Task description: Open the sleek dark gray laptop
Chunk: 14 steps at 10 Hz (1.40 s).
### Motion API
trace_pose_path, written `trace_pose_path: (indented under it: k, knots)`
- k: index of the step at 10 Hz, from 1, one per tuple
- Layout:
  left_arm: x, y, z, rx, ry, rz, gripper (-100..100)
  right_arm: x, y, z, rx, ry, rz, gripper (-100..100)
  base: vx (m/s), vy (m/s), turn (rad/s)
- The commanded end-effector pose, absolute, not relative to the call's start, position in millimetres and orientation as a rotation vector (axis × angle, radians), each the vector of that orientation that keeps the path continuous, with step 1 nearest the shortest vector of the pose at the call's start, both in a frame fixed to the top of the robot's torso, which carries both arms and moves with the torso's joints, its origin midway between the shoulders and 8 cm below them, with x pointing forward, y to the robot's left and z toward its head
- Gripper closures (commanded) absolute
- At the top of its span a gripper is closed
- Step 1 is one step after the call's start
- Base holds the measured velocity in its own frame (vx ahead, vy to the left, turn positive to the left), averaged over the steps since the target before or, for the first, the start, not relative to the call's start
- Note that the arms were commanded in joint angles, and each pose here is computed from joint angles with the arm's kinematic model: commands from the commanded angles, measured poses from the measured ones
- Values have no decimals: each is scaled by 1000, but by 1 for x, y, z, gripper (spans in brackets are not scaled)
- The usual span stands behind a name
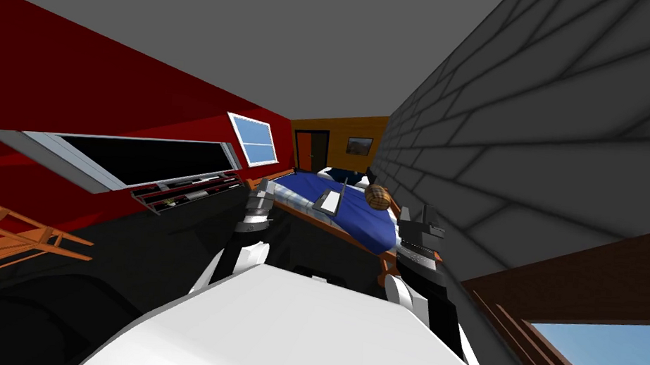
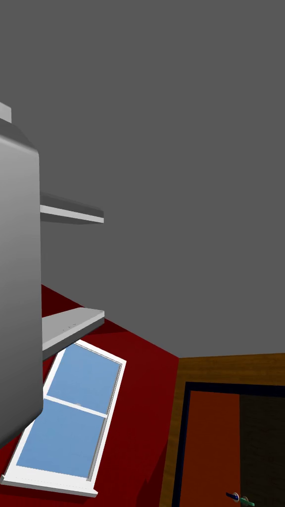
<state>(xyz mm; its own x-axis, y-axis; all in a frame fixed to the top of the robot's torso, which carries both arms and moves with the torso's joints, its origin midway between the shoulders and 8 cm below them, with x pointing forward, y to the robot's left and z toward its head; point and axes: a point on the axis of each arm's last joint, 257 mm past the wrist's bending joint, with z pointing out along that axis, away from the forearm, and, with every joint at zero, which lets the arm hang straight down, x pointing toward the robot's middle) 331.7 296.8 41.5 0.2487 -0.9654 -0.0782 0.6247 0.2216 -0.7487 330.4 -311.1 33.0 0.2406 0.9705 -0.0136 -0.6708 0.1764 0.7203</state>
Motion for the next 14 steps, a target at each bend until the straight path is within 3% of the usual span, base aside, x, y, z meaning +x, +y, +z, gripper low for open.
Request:
trace_pose_path:
  k: [1, 2, 3, 14]
  knots:
    - [332, 297, 42, -669, 618, -1200, 0, 330, -311, 33, 671, 543, 1246, 0, 0, 0, 0]
    - [332, 297, 42, -669, 618, -1200, 0, 330, -311, 33, 671, 543, 1246, 0, 0, 0, 0]
    - [334, 292, 40, -642, 664, -1198, -100, 330, -311, 33, 671, 543, 1246, 0, 12, -12, -37]
    - [359, 293, 3, -649, 952, -1068, -100, 331, -311, 33, 672, 543, 1246, 0, 32, -62, -82]
